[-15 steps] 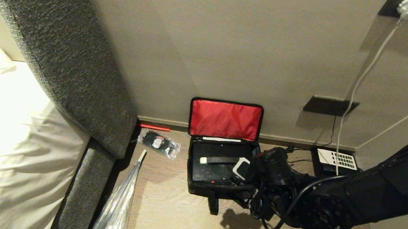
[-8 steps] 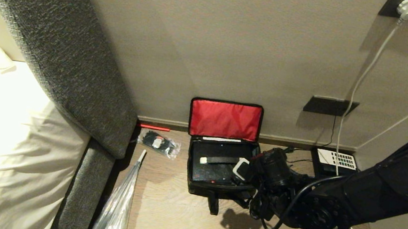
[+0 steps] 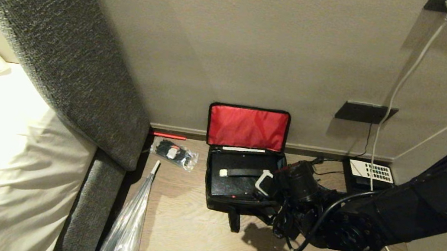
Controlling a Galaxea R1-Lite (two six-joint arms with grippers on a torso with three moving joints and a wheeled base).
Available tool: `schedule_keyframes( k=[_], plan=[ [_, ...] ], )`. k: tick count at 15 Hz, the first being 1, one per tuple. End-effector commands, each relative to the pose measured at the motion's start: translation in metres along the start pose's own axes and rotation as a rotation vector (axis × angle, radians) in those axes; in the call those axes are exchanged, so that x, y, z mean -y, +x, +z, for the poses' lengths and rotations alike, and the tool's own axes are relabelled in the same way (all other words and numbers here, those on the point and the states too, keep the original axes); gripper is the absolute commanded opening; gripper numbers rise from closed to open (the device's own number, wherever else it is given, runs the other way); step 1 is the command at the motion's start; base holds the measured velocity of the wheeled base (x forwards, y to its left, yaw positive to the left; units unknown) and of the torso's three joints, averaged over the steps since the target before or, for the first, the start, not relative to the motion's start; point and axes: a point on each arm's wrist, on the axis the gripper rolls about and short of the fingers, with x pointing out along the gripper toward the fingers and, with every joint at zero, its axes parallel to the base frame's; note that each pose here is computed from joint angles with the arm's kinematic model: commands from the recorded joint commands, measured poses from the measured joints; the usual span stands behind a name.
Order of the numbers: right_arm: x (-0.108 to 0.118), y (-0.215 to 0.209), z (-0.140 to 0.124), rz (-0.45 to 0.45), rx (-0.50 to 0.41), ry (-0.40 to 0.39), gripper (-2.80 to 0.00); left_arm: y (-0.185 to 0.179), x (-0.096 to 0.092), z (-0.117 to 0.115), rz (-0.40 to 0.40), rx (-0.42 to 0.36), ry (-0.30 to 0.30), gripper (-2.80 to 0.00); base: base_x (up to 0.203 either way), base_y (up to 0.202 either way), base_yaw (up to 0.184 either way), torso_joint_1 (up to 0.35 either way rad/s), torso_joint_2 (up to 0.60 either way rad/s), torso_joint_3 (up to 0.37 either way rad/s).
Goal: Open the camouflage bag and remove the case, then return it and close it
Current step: Grip the handle
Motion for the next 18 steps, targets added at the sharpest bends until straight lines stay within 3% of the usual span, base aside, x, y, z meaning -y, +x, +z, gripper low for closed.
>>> schedule_keyframes(
  k=[1,18],
  plan=[
    [0.0004,-0.0003,0.0005,-0.004,0.002,-0.001,0.0,0.0001,0.0,0.0,0.001,-0.002,-0.001,-2.8,0.0,0.0,0.0,0.002,0.0,-0.172],
    [0.0031,0.0007,0.0062,-0.014,0.016,0.004,0.0,0.0002,0.0,-0.0002,0.0,-0.002,-0.001,-2.8,0.0,0.0,0.0,0.003,0.0,-0.196]
  ],
)
